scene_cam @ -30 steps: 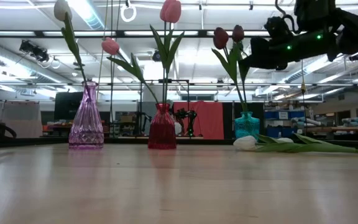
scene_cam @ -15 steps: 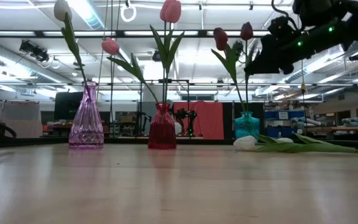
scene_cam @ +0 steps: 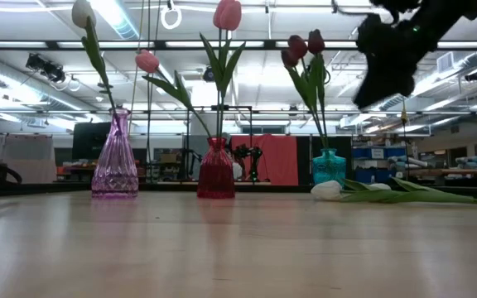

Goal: Sort flowers into vase by color
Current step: Put the top white tulip into the pink vase

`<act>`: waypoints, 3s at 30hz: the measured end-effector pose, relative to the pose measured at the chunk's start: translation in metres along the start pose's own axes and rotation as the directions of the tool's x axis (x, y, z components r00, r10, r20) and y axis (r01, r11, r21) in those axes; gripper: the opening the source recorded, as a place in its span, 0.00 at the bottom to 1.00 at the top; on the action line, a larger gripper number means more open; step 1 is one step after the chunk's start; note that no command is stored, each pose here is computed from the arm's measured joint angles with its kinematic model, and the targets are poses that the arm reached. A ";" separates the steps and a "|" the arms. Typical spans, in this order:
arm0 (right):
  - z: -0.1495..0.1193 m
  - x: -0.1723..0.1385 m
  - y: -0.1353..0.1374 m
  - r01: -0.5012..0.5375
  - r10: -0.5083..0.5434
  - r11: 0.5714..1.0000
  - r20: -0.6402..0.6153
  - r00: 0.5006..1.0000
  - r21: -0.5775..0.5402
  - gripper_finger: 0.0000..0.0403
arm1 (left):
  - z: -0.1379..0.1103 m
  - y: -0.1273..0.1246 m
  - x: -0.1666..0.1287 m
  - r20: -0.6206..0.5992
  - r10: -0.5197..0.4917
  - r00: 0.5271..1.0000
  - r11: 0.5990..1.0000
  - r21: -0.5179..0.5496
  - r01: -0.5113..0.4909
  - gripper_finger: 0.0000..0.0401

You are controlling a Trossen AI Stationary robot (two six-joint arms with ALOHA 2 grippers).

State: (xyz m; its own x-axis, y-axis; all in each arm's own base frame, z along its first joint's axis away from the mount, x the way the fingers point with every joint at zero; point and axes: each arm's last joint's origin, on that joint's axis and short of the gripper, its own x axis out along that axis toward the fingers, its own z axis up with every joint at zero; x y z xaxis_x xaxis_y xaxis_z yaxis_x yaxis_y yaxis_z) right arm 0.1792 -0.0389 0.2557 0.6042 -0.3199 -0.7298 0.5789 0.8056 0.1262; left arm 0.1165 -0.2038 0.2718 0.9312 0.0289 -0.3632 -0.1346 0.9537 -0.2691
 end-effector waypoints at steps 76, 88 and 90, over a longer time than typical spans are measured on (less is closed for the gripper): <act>-0.023 0.055 0.141 -0.332 0.246 0.935 -0.443 0.862 -0.126 0.03 | -0.075 -0.022 0.085 0.105 0.168 0.980 0.969 0.164 -0.184 0.51; 0.054 0.013 0.205 -0.427 0.651 0.738 0.385 0.654 -0.522 0.03 | -0.072 -0.026 0.085 0.137 0.160 0.978 0.973 0.147 -0.180 0.51; 0.060 0.010 0.209 -0.355 0.643 0.747 0.476 0.600 -0.562 0.03 | -0.072 -0.026 0.085 0.142 0.165 0.976 0.972 0.142 -0.185 0.51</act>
State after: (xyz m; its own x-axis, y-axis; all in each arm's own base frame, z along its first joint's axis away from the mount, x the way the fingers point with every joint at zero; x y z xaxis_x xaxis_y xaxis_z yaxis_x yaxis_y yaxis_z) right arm 0.3388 0.0963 0.3147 0.9954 0.0884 -0.0373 -0.0893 0.9957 -0.0243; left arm 0.1751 -0.2474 0.1835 0.9349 0.2280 -0.2720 -0.2549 0.9646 -0.0676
